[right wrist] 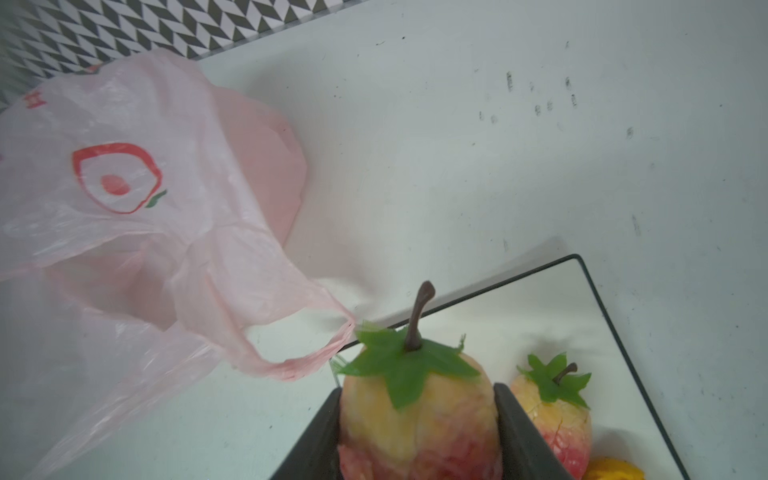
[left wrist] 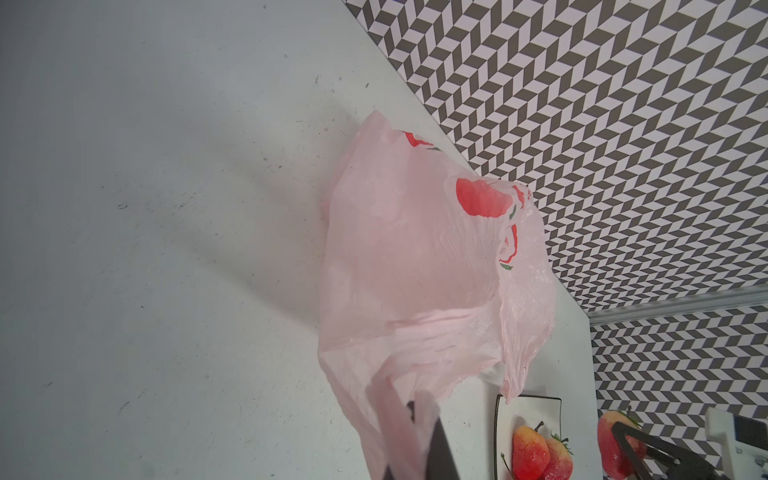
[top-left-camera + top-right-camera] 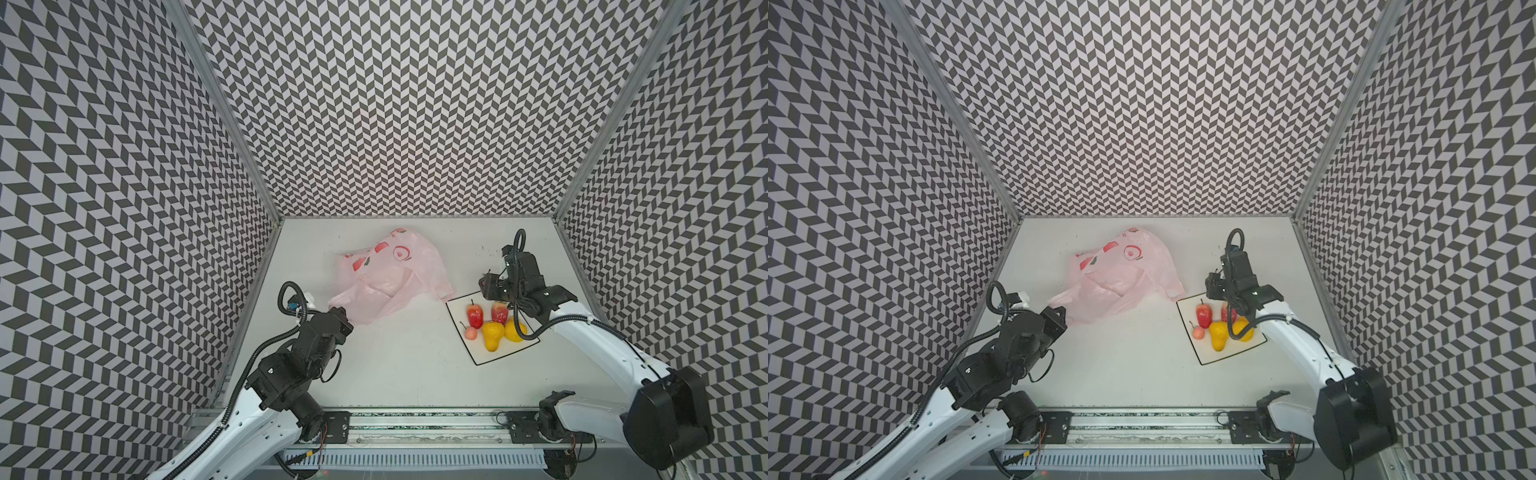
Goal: Take the fake fruits out of the plastic bag
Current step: 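Lower the apple onto the tray and open the right gripper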
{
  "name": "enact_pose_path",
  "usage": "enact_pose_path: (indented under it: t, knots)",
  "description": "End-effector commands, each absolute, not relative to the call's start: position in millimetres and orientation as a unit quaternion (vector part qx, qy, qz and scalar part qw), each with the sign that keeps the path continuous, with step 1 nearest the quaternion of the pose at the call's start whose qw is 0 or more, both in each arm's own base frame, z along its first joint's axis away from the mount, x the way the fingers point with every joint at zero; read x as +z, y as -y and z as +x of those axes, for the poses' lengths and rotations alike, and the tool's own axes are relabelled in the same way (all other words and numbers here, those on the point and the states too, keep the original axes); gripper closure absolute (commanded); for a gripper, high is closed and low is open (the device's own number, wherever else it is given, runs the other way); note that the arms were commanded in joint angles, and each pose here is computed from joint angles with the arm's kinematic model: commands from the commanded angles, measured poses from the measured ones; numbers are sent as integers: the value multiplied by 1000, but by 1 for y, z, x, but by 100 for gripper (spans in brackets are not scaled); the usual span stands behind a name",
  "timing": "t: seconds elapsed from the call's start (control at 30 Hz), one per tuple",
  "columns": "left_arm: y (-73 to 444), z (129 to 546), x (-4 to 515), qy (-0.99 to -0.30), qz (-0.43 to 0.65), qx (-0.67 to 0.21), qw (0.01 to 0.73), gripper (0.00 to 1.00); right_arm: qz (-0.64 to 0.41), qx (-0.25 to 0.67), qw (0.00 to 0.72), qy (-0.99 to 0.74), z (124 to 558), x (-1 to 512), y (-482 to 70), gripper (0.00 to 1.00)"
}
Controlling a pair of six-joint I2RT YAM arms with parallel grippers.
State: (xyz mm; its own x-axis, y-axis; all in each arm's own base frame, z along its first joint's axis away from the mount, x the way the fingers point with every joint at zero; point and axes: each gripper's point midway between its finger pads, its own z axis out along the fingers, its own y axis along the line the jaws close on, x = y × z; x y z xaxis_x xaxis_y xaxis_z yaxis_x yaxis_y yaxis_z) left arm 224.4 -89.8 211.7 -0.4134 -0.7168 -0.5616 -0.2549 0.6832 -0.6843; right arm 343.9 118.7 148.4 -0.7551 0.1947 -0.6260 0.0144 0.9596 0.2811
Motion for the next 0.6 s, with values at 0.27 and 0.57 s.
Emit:
enact_pose_path:
  t: [0.27,0.57]
  knots:
    - [88,225,214,-795,-301,-261,458,100,76,69,310,-945,362,94,-106,56]
    - [93,225,210,-801,-293,-264,451,100,77,52,290,-953,351,70,-98,47]
